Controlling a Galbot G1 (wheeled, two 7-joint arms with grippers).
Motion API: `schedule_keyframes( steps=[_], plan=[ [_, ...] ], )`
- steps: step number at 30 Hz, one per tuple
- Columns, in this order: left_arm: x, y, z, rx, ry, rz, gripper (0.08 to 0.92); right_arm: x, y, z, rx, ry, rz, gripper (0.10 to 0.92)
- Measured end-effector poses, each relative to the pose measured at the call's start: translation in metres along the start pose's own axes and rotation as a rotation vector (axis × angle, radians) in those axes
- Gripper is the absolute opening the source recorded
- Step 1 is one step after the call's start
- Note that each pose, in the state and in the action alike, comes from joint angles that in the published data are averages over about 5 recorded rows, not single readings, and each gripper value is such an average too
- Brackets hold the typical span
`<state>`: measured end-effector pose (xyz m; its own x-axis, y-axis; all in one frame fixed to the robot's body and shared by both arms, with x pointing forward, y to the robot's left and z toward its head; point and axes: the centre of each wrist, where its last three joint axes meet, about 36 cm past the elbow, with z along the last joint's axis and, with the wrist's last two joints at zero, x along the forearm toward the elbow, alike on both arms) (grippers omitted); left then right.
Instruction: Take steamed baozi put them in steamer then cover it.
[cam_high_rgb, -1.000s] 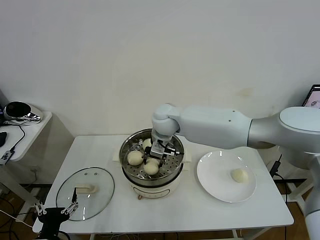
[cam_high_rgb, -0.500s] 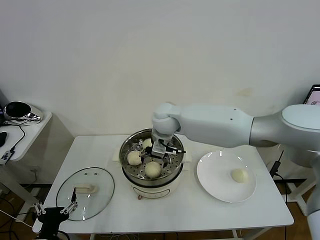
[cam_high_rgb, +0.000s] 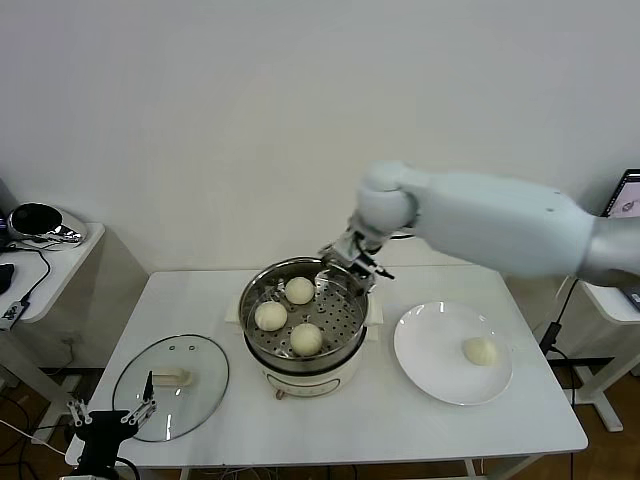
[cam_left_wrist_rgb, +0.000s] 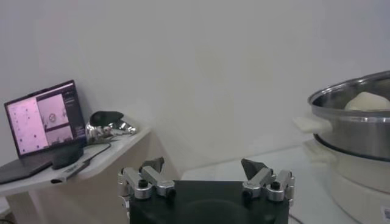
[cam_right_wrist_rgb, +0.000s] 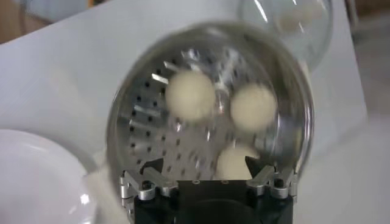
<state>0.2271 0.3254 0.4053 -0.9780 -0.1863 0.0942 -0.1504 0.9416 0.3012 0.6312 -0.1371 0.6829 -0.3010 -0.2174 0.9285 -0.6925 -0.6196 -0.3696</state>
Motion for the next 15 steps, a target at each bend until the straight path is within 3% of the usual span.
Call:
schedule_keyframes(
  steps=[15],
  plan=[
    [-0.003, -0.006, 0.002, -0.009, 0.002, 0.021, 0.823, -0.004, 0.140, 0.127, -0.446, 0.124, -0.043, 0.823]
  ],
)
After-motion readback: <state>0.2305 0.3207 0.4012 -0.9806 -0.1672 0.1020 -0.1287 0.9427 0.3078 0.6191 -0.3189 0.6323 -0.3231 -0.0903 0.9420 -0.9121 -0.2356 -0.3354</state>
